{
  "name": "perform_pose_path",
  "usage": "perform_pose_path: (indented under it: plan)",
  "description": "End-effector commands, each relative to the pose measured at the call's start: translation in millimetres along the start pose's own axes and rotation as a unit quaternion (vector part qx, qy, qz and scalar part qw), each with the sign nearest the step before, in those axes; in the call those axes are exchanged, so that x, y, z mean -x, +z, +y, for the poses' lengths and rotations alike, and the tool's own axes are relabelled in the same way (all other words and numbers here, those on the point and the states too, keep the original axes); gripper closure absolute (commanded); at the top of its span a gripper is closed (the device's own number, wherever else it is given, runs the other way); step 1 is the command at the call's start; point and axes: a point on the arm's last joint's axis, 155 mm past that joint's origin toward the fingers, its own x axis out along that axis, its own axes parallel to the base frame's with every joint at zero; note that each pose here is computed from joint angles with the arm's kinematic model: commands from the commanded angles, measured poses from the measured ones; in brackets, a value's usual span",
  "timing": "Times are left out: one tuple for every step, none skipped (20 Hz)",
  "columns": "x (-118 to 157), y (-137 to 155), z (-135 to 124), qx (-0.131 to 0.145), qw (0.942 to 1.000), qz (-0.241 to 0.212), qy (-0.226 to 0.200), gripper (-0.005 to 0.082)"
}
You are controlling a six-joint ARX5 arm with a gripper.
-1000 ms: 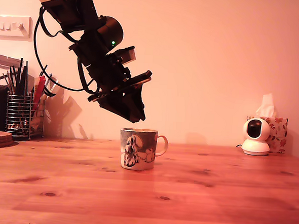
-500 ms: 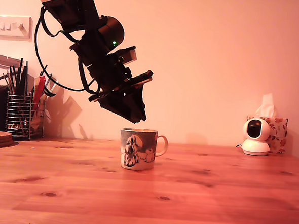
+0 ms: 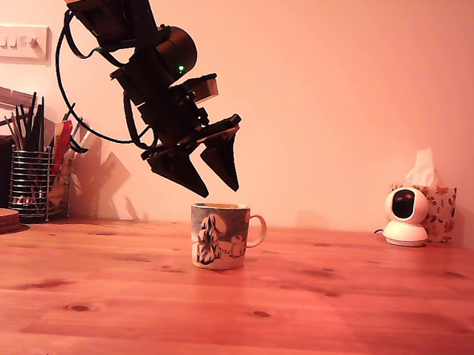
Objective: Pick up the coffee capsules on the table and drop them inside the coffee cup
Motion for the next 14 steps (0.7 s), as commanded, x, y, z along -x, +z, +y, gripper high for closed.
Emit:
perform_pose_path:
  plan:
    - [-8,-6,0,-0.001,1.0,0.008,-0.002,0.0222]
    - [-8,-6,0,-0.001,1.0,0.009,-0.002,0.0239]
    - [-8,-8,0,0.0,0.9999,0.012,-0.002,0.0263]
    - [-8,-9,0,0.0,0.9999,0.014,-0.002,0.0292]
    - [-8,-9,0,0.001,0.9999,0.016,-0.002,0.0324]
    - [-8,-10,0,0.001,0.9999,0.016,-0.002,0.0362]
    - [-8,-9,0,0.001,0.9999,0.015,-0.002,0.0407]
    - [-7,-7,0,0.0,0.9999,0.013,-0.002,0.0484]
    - [-6,-6,0,0.0,0.9999,0.012,-0.002,0.061]
    - [-4,-4,0,0.0,0.9999,0.01,-0.001,0.0743]
    - [-3,-1,0,-0.001,1.0,0.007,-0.001,0.0795]
    - [0,2,-2,-0.003,1.0,0.001,-0.002,0.0788]
    - [3,5,-3,-0.004,1.0,-0.003,-0.003,0.0788]
    - [7,9,-3,-0.005,1.0,-0.008,-0.002,0.0789]
